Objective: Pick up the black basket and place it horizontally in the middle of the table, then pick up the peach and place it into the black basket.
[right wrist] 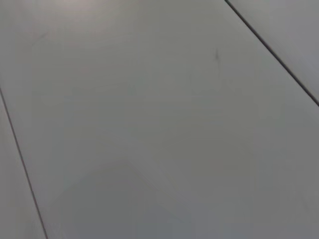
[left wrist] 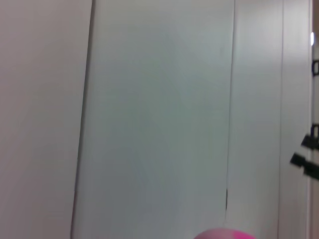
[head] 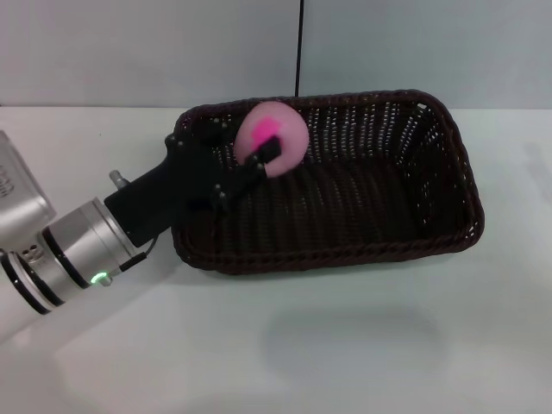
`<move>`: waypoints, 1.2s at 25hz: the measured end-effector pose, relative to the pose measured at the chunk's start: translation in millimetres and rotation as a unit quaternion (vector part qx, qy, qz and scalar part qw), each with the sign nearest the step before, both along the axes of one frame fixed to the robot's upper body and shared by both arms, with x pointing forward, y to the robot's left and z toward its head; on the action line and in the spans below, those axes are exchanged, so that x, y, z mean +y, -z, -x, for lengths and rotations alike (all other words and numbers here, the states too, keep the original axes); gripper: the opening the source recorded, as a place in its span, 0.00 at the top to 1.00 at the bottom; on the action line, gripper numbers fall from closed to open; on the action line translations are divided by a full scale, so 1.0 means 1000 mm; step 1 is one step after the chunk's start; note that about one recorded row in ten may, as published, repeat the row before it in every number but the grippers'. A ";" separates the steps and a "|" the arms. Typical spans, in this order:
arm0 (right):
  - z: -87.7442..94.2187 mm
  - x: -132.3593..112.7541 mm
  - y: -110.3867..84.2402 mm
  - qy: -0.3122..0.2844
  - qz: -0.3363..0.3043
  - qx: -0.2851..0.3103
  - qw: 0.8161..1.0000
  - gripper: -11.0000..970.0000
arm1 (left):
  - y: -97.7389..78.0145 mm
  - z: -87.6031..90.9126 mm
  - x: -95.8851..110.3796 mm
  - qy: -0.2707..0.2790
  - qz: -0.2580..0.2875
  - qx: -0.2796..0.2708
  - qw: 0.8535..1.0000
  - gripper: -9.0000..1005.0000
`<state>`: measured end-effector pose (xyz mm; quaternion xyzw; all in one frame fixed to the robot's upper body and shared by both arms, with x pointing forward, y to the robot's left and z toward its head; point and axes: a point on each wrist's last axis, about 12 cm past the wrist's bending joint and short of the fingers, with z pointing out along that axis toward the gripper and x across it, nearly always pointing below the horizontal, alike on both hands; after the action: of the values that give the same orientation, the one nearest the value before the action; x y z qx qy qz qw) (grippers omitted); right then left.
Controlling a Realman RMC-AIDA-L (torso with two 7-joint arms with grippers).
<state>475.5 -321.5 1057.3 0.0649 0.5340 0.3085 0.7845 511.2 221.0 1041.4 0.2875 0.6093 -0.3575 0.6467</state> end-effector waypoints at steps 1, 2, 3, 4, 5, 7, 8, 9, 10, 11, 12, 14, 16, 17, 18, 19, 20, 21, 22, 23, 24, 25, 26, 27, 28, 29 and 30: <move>0.000 0.000 0.000 0.000 0.000 0.000 1.000 0.22 | 0.000 0.000 0.000 0.000 0.000 0.000 1.000 0.65; 0.000 0.000 0.000 -0.001 -0.001 -0.001 1.000 0.22 | 0.001 -0.001 0.000 -0.003 -0.005 0.004 1.000 0.54; 0.000 0.000 0.000 -0.001 -0.001 -0.001 1.000 0.22 | 0.001 -0.001 0.000 -0.003 -0.005 0.004 1.000 0.51; 0.000 0.000 0.000 -0.001 -0.001 -0.001 1.000 0.22 | 0.002 -0.001 0.001 -0.005 -0.006 0.006 1.000 0.48; 0.000 0.000 0.000 -0.001 -0.001 0.000 1.000 0.22 | 0.003 0.000 0.001 -0.006 -0.006 0.006 1.000 0.44; 0.000 0.000 0.000 0.000 -0.001 0.002 1.000 0.22 | 0.005 0.002 0.006 -0.015 -0.008 0.009 1.000 0.38; 0.000 0.000 0.000 0.000 -0.001 0.002 1.000 0.22 | 0.005 0.002 0.006 -0.015 -0.008 0.009 1.000 0.34; -0.001 0.000 0.000 0.000 -0.001 0.002 1.000 0.22 | 0.005 0.003 0.008 -0.018 -0.009 0.009 1.000 0.31; -0.001 0.000 0.000 0.001 0.000 0.002 1.000 0.22 | 0.006 0.004 0.010 -0.021 -0.009 0.010 1.000 0.28; -0.001 -0.001 0.000 0.003 0.000 0.001 1.000 0.22 | 0.007 0.005 0.014 -0.028 -0.011 0.010 0.999 0.25; -0.001 -0.003 -0.001 0.009 0.005 -0.002 1.000 0.22 | 0.009 0.008 0.023 -0.048 -0.015 0.007 0.999 0.22; 0.000 -0.004 -0.001 0.016 0.010 -0.004 1.000 0.22 | 0.010 0.010 0.028 -0.066 -0.014 0.003 0.998 0.16; 0.001 -0.007 -0.001 0.033 0.022 -0.009 0.999 0.22 | 0.012 0.014 0.042 -0.119 -0.011 -0.008 0.993 0.16; 0.002 -0.011 0.000 0.055 0.031 -0.012 0.998 0.22 | 0.014 0.022 0.062 -0.193 -0.006 -0.023 0.981 0.16; 0.002 -0.011 0.000 0.055 0.031 -0.012 0.998 0.22 | 0.014 0.022 0.062 -0.193 -0.006 -0.023 0.981 0.16; 0.003 -0.012 0.000 0.067 0.034 -0.012 0.997 0.22 | 0.015 0.026 0.068 -0.220 -0.004 -0.028 0.975 0.16; 0.004 -0.014 0.001 0.085 0.039 -0.011 0.996 0.22 | 0.017 0.031 0.078 -0.263 0.001 -0.034 0.964 0.16; 0.005 -0.016 0.002 0.100 0.042 -0.010 0.994 0.22 | 0.018 0.035 0.084 -0.289 0.003 -0.037 0.957 0.16; 0.008 -0.018 0.006 0.143 0.053 -0.007 0.988 0.22 | 0.021 0.045 0.095 -0.357 0.012 -0.043 0.933 0.16; 0.008 -0.018 0.006 0.143 0.053 -0.007 0.988 0.22 | 0.021 0.045 0.095 -0.357 0.012 -0.043 0.933 0.16; 0.009 -0.020 0.007 0.165 0.060 -0.006 0.985 0.22 | 0.022 0.049 0.100 -0.385 0.014 -0.046 0.922 0.16; 0.010 -0.021 0.008 0.193 0.067 -0.003 0.979 0.22 | 0.023 0.054 0.105 -0.412 0.011 -0.050 0.910 0.16; 0.011 -0.023 0.010 0.218 0.074 -0.001 0.973 0.22 | 0.023 0.056 0.107 -0.428 0.008 -0.053 0.902 0.16; 0.012 -0.024 0.011 0.241 0.078 0.002 0.967 0.22 | 0.024 0.059 0.110 -0.444 0.004 -0.056 0.894 0.16; 0.013 -0.025 0.011 0.257 0.082 0.003 0.963 0.22 | 0.025 0.061 0.112 -0.451 0.003 -0.056 0.891 0.16; 0.013 -0.026 0.012 0.270 0.083 0.005 0.959 0.22 | 0.025 0.064 0.114 -0.458 0.001 -0.056 0.887 0.16; 0.014 -0.028 0.011 0.279 0.085 0.004 0.956 0.22 | 0.027 0.067 0.117 -0.464 -0.001 -0.052 0.884 0.16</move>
<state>461.5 -349.1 1045.9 0.1457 0.5222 0.0304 0.8397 444.0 337.9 1014.5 -0.0092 0.6386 -0.0004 0.7695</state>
